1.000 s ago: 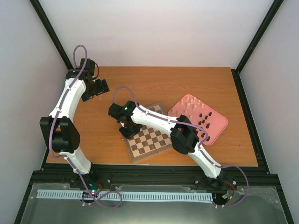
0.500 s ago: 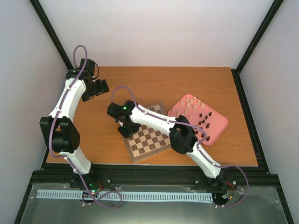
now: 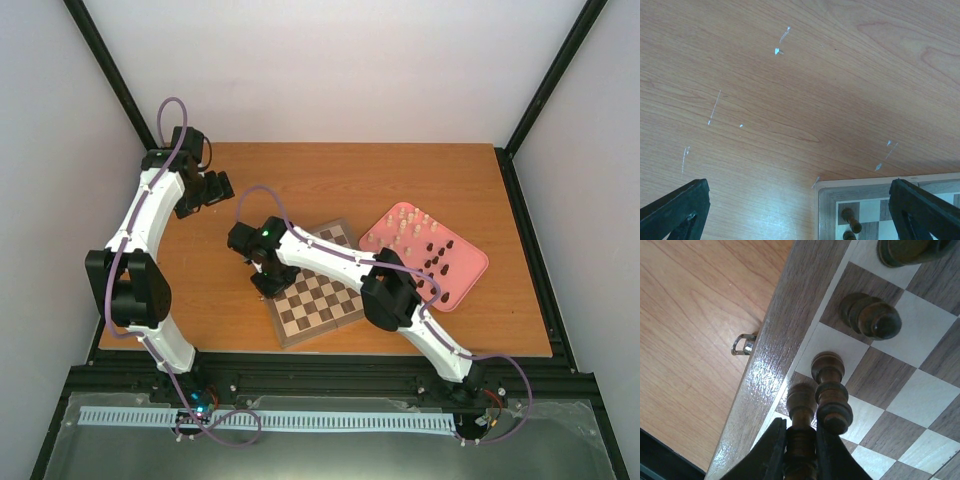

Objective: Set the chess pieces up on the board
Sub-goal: Place the chess piece on the chessboard.

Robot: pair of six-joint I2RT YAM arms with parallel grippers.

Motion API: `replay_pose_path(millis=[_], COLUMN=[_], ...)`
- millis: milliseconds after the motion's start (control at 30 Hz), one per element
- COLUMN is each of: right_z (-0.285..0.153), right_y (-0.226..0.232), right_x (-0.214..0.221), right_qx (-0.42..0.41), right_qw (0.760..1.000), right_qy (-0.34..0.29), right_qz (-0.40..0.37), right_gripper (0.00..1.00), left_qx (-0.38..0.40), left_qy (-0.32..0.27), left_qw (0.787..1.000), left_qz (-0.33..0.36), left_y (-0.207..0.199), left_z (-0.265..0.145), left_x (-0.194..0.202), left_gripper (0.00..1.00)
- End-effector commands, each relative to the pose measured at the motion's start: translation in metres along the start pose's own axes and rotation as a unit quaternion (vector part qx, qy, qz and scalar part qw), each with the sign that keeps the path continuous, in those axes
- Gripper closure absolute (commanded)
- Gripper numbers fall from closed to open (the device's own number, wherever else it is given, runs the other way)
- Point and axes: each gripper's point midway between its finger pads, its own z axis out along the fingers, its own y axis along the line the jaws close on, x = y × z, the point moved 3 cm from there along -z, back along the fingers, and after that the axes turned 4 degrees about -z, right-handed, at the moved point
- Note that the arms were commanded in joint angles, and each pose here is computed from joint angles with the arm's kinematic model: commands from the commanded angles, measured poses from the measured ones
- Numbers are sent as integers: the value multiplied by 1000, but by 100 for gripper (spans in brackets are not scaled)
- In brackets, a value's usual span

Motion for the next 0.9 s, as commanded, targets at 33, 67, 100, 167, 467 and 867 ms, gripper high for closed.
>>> replay_pose_path(millis=[33, 67, 100, 167, 467, 867], right_z=[2, 2, 1, -1, -1, -1], right_y=[2, 1, 0, -1, 2, 8], right_x=[3, 2, 2, 2, 2, 4], right_qx=[15, 18, 23, 26, 16, 8], right_qw=[1000, 1000, 1000, 1000, 1000, 1000], right_qy=[9, 8, 7, 5, 8, 12], right_qz=[-9, -8, -6, -6, -12, -24], right_gripper=[95, 95, 95, 95, 94, 94], left_qx=[14, 14, 15, 15, 14, 13], left_qy=[-25, -25, -25, -24, -23, -24], left_qw=[1000, 1000, 1000, 1000, 1000, 1000], left_qz=[-3, -3, -3, -3, -3, -2], left_y=[-4, -3, -4, -4, -4, -4], left_z=[-16, -16, -16, -15, -15, -15], left_x=[-5, -5, -5, -6, -6, -6], left_gripper=[0, 0, 0, 0, 0, 0])
